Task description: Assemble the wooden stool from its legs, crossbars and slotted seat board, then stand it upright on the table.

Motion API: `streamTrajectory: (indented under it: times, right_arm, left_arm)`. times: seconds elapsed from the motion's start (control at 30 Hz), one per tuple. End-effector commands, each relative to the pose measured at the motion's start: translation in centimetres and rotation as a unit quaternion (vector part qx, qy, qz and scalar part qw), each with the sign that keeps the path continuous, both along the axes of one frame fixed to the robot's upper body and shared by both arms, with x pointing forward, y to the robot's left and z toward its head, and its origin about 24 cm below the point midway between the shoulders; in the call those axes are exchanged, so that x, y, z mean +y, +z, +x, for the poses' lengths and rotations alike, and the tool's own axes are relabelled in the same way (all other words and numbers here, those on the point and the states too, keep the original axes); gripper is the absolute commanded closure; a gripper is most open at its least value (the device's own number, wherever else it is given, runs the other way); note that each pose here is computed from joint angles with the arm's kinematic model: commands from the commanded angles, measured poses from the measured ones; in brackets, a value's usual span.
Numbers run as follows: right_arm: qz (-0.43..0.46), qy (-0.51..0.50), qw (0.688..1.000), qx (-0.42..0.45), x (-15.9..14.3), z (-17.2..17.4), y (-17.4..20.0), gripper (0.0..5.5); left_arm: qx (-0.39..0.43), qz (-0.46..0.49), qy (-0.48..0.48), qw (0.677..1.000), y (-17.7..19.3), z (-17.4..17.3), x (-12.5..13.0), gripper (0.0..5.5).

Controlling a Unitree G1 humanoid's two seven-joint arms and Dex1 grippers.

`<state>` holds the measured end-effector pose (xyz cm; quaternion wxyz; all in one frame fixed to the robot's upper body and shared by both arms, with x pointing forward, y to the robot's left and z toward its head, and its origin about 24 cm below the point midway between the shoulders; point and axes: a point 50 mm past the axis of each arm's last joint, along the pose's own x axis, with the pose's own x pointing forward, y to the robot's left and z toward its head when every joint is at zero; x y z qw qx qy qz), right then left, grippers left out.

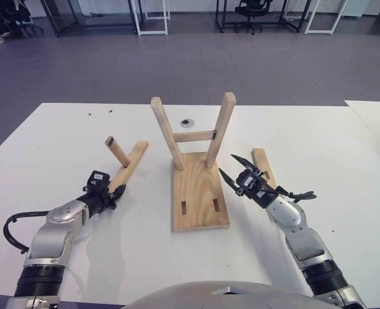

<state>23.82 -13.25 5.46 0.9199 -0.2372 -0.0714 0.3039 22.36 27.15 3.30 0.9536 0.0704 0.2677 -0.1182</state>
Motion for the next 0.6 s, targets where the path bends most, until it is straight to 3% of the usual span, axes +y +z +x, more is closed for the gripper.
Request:
streamTrajectory:
  times: [0.03,0.13,0.27,0.37,0.47,0.6]
  right_arm:
    - [0.129,-0.037,0.991,0.006,-1.6,2.1,3.9,2.74]
    - [0.262,-0.007,0.965,-0.026,-2.6,4.1,10.8,2.74]
    - [0.419,0.118,0.900,-0.010,0.1,5.0,18.8,2.74]
    - [0.489,0.206,0.847,0.027,3.3,5.6,23.3,2.74]
    - [0.535,0.241,0.805,0.091,5.5,6.8,25.4,2.74]
    - [0.569,0.250,0.771,0.138,5.9,7.4,26.0,2.74]
  left_arm:
    - [-0.072,-0.054,0.046,0.995,0.8,0.5,1.1,3.45]
    - [-0.267,-0.064,0.076,0.959,8.0,2.0,3.8,3.46]
    - [-0.420,-0.042,-0.036,0.906,17.1,3.1,0.9,3.46]
    - [-0.467,-0.054,-0.133,0.872,20.9,3.5,-3.6,3.46]
    - [-0.482,-0.064,-0.222,0.845,22.4,3.4,-7.7,3.46]
    - [-0.475,-0.067,-0.271,0.835,22.3,3.3,-10.0,3.46]
